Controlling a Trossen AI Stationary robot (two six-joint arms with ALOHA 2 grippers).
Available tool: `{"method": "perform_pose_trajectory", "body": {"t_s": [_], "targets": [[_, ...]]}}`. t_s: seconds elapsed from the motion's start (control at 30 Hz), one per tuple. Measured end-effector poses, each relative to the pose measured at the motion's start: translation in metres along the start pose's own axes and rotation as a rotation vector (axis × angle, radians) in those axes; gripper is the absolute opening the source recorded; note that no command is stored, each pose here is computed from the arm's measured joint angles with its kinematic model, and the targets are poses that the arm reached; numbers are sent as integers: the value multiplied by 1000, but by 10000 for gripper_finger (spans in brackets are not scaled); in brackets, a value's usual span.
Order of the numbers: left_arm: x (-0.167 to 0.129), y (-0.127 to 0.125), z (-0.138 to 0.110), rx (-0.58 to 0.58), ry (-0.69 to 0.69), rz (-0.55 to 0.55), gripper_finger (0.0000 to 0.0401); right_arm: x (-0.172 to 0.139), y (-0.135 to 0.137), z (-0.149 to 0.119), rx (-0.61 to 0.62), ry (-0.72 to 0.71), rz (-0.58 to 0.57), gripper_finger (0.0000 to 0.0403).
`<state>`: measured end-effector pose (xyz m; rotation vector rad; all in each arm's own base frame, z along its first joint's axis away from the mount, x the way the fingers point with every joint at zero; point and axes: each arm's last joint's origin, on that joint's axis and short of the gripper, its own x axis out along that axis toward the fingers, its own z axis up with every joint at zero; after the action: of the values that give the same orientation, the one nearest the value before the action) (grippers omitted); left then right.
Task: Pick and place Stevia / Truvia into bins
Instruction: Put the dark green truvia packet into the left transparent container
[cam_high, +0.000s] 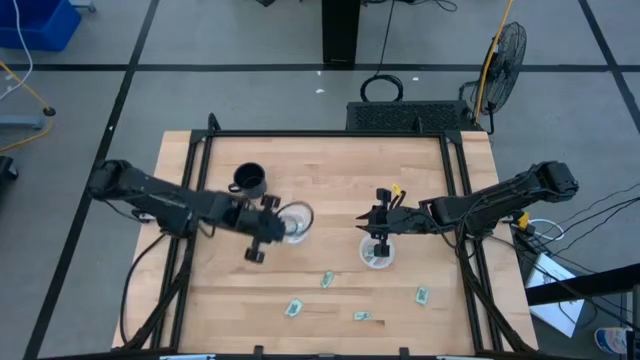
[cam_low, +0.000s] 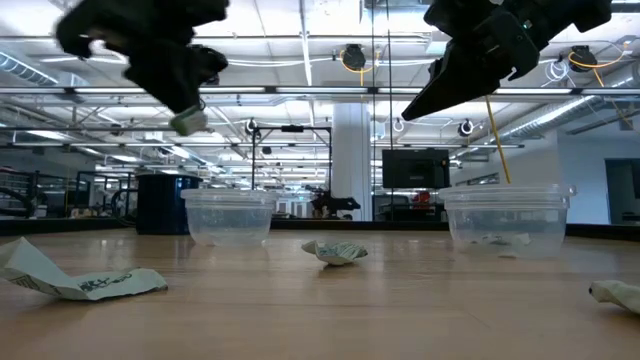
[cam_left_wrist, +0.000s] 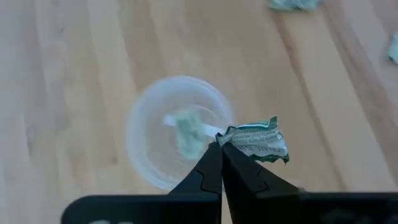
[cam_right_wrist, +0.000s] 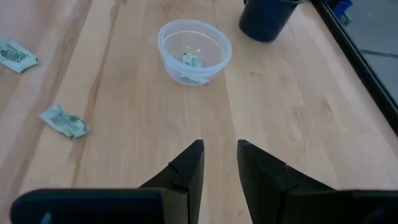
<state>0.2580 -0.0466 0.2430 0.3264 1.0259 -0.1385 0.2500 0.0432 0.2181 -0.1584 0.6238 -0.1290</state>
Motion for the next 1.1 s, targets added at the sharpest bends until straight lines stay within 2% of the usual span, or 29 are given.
{"method": "perform_pose_trajectory", "body": {"t_s": [0.17,0.3,0.4,0.57,0.77,0.93,1.1], "targets": [[10,33,0,-18,-93,-43,18,0,0,0,-41,0,-1,89],[25,51,-6,-48,-57,-22,5,0,0,0,-57,1,-1,89],[41,61,-11,-81,-14,-51,8,0,0,0,-57,1,-1,89],[72,68,-19,-118,73,-92,26,0,0,0,-56,1,-1,89],[97,68,-26,-133,144,-119,11,0,0,0,-56,1,-1,89],[104,67,-28,-170,161,-118,4,0,0,0,-56,1,-1,89],[101,68,-26,-182,142,-109,35,0,0,0,-56,1,-1,89]]}}
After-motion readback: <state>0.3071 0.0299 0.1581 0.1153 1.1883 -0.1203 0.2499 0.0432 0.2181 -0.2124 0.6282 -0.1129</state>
